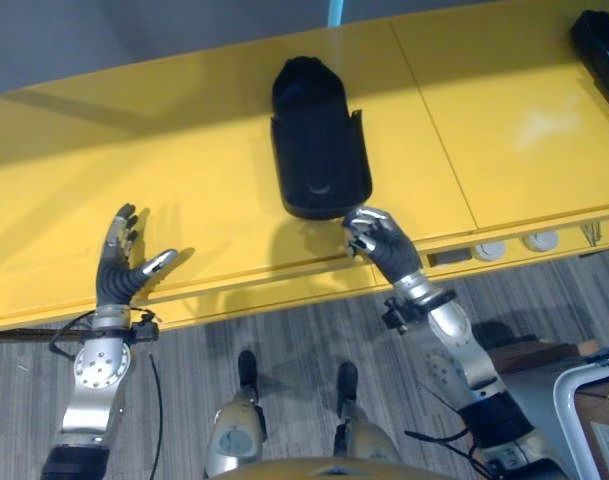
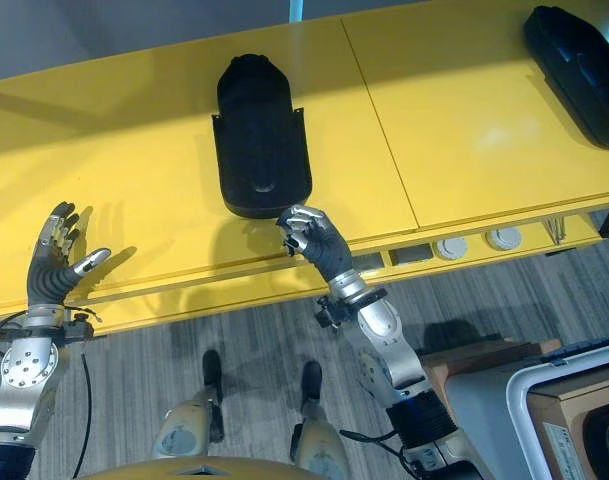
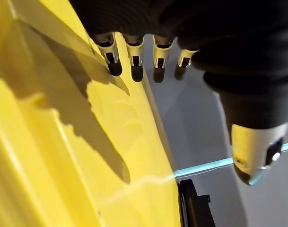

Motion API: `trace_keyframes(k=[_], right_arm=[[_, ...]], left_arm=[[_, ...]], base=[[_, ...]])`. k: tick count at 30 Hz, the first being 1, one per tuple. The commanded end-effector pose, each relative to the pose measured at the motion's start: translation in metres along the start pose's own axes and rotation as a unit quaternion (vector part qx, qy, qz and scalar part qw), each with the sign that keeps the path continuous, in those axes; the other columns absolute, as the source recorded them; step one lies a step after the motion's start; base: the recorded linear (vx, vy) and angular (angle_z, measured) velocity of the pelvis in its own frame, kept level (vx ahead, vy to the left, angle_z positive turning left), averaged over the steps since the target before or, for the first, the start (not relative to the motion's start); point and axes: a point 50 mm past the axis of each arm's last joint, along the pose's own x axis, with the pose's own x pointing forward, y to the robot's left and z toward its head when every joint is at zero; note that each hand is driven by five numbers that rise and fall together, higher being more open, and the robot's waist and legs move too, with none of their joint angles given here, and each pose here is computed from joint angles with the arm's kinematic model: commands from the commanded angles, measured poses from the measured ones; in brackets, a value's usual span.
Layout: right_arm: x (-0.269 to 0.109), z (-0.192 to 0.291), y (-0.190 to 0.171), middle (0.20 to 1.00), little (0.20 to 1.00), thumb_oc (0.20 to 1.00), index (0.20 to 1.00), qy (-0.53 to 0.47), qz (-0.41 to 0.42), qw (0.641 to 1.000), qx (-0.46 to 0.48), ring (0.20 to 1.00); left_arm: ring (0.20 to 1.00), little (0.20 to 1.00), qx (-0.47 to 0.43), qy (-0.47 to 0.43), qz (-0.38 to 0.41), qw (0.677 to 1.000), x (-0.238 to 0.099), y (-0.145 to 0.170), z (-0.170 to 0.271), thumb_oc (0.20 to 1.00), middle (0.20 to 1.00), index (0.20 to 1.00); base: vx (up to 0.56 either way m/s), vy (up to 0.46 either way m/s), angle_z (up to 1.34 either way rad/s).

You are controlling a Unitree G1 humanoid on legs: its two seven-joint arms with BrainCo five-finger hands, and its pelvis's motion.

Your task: Move parts from the plastic box to the shelf.

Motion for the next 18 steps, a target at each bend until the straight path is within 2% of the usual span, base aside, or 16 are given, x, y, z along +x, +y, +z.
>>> trace_keyframes(k=[1, 18], right_arm=[[0.009, 0.012, 0.0, 0.2, 0.2, 0.2, 0.2, -0.05, -0.017, 0.998, 0.023, 0.2], [0.027, 0.028, -0.003, 0.2, 0.2, 0.2, 0.2, -0.098, -0.036, 0.995, 0.003, 0.2]], left_arm=[[1.0, 1.0, -0.012, -0.051, -0.001, 0.999, 0.007, 0.003, 0.016, 1.0, 1.0, 1.0], [1.0, 1.0, -0.013, -0.036, -0.009, 0.999, 0.003, 0.005, 0.012, 1.0, 1.0, 1.0]], base=[[0.0, 0.0, 0.0], [0.0, 0.0, 0.0]])
